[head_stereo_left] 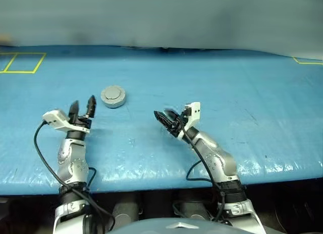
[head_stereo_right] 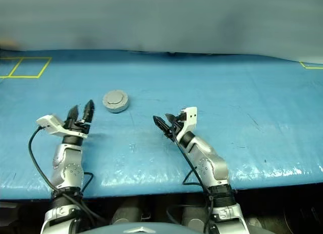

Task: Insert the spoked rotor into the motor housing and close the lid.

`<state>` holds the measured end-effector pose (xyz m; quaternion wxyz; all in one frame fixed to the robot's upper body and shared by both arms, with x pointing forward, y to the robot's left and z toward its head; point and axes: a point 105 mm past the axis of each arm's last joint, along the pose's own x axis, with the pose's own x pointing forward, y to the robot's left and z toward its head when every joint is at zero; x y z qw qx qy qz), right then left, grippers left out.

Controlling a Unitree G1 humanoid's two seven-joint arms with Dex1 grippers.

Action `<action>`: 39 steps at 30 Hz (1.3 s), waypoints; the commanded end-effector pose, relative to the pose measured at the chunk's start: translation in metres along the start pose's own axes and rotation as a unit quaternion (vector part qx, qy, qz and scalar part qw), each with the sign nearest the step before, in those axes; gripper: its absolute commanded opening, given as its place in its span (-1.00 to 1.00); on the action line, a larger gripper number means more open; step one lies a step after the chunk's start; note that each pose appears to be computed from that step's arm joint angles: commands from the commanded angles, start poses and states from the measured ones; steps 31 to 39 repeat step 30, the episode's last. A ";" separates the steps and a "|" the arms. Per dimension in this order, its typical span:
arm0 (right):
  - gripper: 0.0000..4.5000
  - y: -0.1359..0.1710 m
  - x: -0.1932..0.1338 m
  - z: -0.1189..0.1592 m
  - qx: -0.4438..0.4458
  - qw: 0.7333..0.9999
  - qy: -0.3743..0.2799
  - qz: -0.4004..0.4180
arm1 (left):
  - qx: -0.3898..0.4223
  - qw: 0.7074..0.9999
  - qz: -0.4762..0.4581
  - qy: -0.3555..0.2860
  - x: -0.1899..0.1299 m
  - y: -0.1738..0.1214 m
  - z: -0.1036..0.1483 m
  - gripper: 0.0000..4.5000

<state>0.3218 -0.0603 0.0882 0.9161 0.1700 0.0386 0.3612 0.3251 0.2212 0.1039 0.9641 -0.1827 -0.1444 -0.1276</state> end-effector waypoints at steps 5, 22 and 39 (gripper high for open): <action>0.48 -0.021 -0.019 0.006 -0.159 0.987 0.028 0.015 | 0.141 0.946 -0.250 0.149 -0.017 -0.066 -0.043 0.99; 0.99 -0.045 -0.030 0.001 -0.224 0.972 0.076 0.005 | 0.171 0.904 -0.339 0.196 -0.034 -0.078 -0.066 1.00; 0.99 -0.046 -0.029 0.000 -0.224 0.972 0.072 -0.003 | 0.175 0.907 -0.334 0.188 -0.032 -0.077 -0.066 1.00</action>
